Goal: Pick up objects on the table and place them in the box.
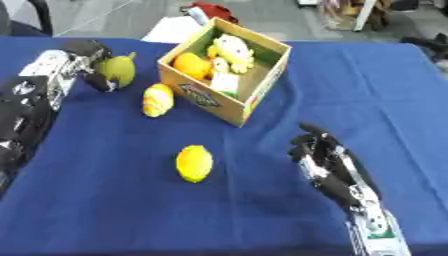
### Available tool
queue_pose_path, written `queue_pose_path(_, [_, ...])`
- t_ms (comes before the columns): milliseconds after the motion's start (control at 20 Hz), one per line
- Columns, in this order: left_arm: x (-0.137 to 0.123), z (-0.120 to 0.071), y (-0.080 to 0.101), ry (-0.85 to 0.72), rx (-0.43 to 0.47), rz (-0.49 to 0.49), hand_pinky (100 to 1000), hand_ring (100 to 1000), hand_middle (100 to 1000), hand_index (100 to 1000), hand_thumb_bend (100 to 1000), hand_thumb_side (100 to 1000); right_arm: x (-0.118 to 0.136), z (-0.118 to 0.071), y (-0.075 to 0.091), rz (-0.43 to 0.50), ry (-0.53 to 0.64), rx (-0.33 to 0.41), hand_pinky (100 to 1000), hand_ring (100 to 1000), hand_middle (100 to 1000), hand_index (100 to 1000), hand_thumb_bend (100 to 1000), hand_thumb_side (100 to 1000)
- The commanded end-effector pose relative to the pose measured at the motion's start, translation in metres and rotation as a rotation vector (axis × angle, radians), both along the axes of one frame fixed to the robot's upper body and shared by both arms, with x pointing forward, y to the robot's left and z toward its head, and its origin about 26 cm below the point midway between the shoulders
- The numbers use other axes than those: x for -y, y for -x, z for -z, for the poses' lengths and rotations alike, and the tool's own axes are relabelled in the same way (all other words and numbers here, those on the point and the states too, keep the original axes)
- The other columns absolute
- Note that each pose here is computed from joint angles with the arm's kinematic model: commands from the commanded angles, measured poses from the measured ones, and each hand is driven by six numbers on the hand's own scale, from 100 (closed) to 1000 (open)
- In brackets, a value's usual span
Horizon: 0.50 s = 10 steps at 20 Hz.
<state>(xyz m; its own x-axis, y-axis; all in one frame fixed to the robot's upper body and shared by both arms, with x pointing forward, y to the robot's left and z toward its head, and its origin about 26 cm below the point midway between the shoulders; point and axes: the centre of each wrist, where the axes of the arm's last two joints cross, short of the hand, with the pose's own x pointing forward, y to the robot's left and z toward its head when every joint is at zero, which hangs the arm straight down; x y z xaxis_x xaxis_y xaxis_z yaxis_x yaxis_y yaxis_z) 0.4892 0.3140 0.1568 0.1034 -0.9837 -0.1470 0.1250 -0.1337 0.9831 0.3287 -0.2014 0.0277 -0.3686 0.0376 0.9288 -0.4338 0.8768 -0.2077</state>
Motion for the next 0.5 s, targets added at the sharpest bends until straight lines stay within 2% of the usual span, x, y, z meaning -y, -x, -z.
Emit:
queue_pose_path(50, [-0.003, -0.032, -0.001, -0.015, 0.164, 0.023, 580, 435, 438, 666, 115, 218, 0.003, -0.007, -0.003, 0.004, 0.004, 0.024, 638, 648, 661, 892, 100, 412])
queue_pose_path(150, [0.001, -0.055, 0.000, -0.030, 0.234, 0.070, 593, 439, 438, 673, 149, 209, 0.004, -0.007, -0.002, 0.008, 0.006, 0.022, 638, 648, 661, 892, 100, 414])
queue_pose_path(350, [0.025, -0.100, 0.003, -0.064, 0.352, 0.196, 596, 426, 416, 671, 145, 191, 0.004, -0.007, -0.002, 0.005, 0.012, 0.021, 638, 648, 661, 892, 100, 416])
queue_pose_path(500, [0.060, -0.115, 0.003, -0.052, 0.410, 0.309, 604, 435, 423, 680, 150, 178, 0.004, -0.006, -0.002, 0.002, 0.011, 0.019, 638, 648, 661, 892, 100, 416])
